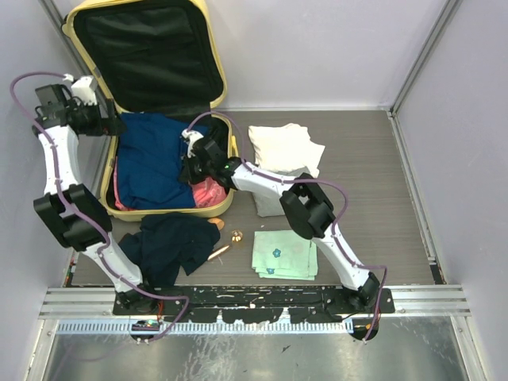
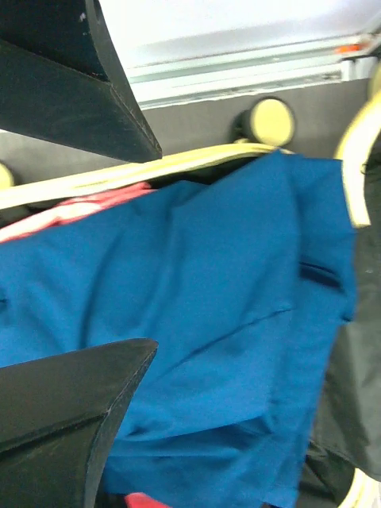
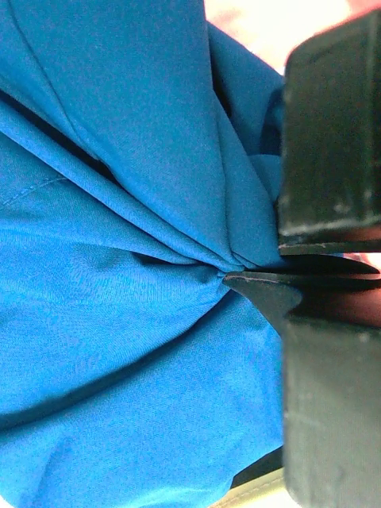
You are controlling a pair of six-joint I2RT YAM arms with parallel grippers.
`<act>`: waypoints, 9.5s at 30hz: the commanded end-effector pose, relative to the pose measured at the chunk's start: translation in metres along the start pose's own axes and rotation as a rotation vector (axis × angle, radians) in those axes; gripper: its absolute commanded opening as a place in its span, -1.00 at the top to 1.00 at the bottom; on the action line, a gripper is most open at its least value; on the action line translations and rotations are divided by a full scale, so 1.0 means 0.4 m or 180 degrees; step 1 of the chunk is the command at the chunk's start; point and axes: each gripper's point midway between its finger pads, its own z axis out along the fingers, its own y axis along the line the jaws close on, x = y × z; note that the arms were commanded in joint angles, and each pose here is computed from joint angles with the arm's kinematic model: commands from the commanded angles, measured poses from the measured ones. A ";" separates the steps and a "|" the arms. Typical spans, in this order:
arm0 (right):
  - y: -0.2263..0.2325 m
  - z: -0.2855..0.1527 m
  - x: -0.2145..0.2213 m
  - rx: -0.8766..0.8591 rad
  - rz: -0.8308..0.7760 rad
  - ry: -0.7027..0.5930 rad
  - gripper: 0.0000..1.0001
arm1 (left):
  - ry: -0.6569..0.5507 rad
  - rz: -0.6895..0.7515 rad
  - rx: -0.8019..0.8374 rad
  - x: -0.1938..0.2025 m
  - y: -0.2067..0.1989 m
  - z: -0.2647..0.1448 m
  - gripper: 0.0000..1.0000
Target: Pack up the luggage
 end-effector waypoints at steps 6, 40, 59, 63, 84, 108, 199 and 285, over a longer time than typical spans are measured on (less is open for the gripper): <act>0.056 -0.032 0.059 -0.0203 -0.0233 0.0072 0.92 | -0.0023 -0.0036 0.0290 -0.031 -0.055 0.280 -0.86; -0.156 -0.514 -0.252 -0.0224 -0.0853 0.0033 -0.90 | 0.0074 0.0650 0.0492 -0.116 -0.233 -0.012 -0.96; -0.595 -0.651 0.179 0.0776 -0.0307 0.1150 -0.13 | 0.0217 0.0913 0.0847 0.008 -0.425 -0.089 -0.96; -0.604 -0.656 0.277 0.0808 -0.0068 0.1335 -0.03 | 0.0197 0.0955 0.0876 0.021 -0.439 -0.090 -0.96; -0.498 -0.723 0.173 0.0631 -0.0055 0.1102 -0.18 | 0.0257 0.1130 0.1237 0.050 -0.575 -0.044 -0.96; -0.741 -0.534 0.079 0.1035 -0.0178 0.1173 -0.39 | 0.0231 0.0810 0.1190 0.057 -0.681 -0.020 -0.96; -0.076 -0.528 -0.381 -0.0276 0.0219 -0.0698 0.99 | -0.0353 0.0394 0.0990 -0.022 -0.724 0.004 1.00; -0.551 -0.707 0.405 -0.0705 -0.1077 0.2181 -0.13 | -0.0110 0.1641 0.1481 0.118 -0.599 -0.080 -0.96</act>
